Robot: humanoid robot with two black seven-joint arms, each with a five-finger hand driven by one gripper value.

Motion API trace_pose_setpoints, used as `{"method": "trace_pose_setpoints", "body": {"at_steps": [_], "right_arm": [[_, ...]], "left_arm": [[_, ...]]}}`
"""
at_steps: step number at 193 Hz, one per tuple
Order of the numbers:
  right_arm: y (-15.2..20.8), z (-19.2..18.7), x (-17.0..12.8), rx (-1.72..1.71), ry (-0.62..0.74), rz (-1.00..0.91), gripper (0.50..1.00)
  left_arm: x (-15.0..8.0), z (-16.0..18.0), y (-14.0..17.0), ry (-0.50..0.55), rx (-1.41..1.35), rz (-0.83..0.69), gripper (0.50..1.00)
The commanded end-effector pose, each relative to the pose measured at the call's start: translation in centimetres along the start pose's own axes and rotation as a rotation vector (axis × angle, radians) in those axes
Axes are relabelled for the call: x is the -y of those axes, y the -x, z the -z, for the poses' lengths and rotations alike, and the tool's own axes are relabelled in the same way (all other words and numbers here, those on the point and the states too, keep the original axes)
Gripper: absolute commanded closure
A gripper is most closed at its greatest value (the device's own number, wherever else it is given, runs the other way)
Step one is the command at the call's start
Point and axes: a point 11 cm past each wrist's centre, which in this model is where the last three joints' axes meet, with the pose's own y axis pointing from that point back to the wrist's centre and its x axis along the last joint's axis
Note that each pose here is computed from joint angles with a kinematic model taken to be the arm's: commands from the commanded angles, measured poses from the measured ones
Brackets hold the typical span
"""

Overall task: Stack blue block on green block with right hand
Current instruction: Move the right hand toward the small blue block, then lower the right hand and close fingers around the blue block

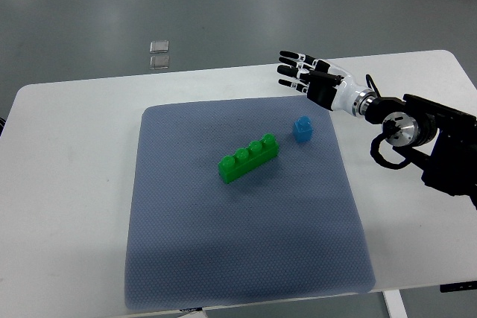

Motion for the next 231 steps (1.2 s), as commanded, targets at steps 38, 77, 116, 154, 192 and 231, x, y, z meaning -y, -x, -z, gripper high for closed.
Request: {"method": "trace_pose_setpoints", "body": {"at_steps": [38,77,116,154,192,231], "right_arm": [[-1.1,1.3,0.0,-0.106,-0.013,-0.029,0.574],[-0.5,1.2,0.1,-0.197,0.013,0.007,0.574],[0.1,1.4,0.2,-0.452,0.018,0.067,0.574],[0.7,2.1,0.1,-0.666,0.026,0.123,0.574],[0.3,2.0,-0.6,-0.982,0.14,0.196,0.574],[0.1,2.0,-1.1,-1.3,0.232,0.26,0.574]], "left_arm": [[0.0,0.0,-0.1,0.0,0.0,-0.002,0.5],[0.0,0.0,-0.1,0.0,-0.001,-0.002,0.5],[0.0,0.0,-0.1,0.0,0.0,-0.002,0.5],[0.0,0.0,-0.1,0.0,0.0,-0.002,0.5],[0.0,0.0,-0.1,0.0,0.0,-0.002,0.5],[0.0,0.0,0.0,0.0,0.0,-0.001,0.5]]}}
